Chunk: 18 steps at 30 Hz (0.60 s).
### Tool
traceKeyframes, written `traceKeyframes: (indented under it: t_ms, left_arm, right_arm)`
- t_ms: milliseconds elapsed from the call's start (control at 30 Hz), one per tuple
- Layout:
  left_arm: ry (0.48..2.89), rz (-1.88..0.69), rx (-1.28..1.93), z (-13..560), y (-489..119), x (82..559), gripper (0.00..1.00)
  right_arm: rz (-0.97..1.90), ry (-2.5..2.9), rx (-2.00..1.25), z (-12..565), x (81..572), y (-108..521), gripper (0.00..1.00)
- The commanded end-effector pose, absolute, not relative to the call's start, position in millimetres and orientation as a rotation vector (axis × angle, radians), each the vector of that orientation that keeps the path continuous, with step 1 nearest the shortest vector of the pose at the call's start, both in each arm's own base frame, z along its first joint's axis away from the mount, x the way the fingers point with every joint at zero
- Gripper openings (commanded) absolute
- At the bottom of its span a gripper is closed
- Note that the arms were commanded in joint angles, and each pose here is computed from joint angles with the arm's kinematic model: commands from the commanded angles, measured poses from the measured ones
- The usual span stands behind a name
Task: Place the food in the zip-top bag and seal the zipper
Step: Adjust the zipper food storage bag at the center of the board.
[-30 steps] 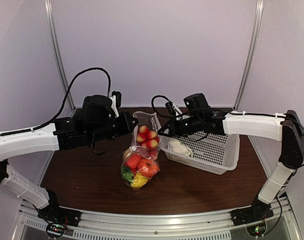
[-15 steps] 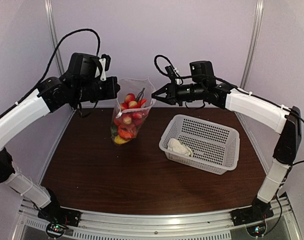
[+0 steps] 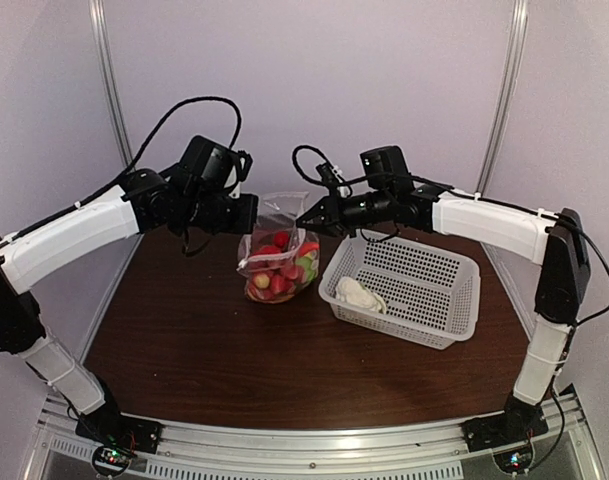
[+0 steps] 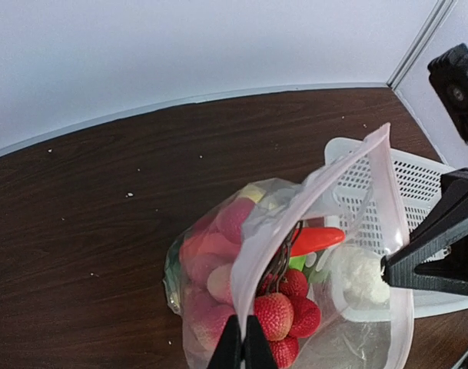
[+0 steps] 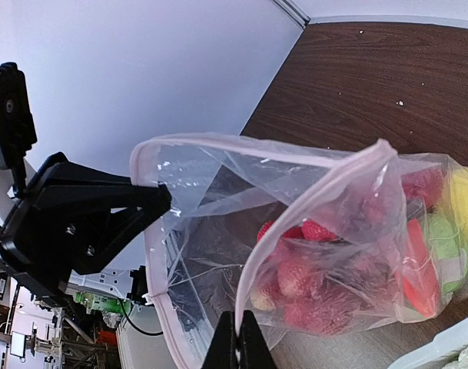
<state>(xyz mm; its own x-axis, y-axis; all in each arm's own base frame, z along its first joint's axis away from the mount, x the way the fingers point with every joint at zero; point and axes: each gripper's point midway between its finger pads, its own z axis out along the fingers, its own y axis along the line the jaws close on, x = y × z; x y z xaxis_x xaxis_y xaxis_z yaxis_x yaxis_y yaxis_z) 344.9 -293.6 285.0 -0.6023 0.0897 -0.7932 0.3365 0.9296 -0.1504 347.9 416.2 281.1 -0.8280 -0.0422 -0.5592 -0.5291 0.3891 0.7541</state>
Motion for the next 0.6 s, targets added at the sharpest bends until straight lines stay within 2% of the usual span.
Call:
traceKeyframes:
  t_ms: [0, 100, 200, 267, 467, 567]
  left_arm:
    - [2.096, -0.459, 0.269, 328.4, -292.0, 341.7, 0.0]
    - [2.077, -0.522, 0.278, 336.7, -294.0, 334.4, 0.0]
    - [2.047, -0.608, 0.311, 346.0, -300.1, 325.3, 0.0]
    - [2.028, -0.666, 0.336, 353.9, -306.4, 319.6, 0.0]
    - [2.045, -0.744, 0.363, 352.3, -315.8, 311.7, 0.0]
    - [2.062, -0.736, 0.335, 345.7, -311.8, 311.6, 0.0]
  right_arm:
    - [1.47, 2.135, -0.552, 291.8, 334.1, 409.4, 0.06]
    - [1.434, 2.07, -0.6, 308.3, 331.3, 388.3, 0.34]
    - [1.317, 2.006, -0.707, 321.8, 331.0, 358.5, 0.52]
    - [1.198, 2.068, -0.78, 304.0, 333.3, 337.2, 0.58]
    - [0.793, 2.161, -0.994, 230.1, 350.3, 278.5, 0.64]
    - [0.714, 2.204, -1.049, 202.5, 346.3, 272.1, 0.7]
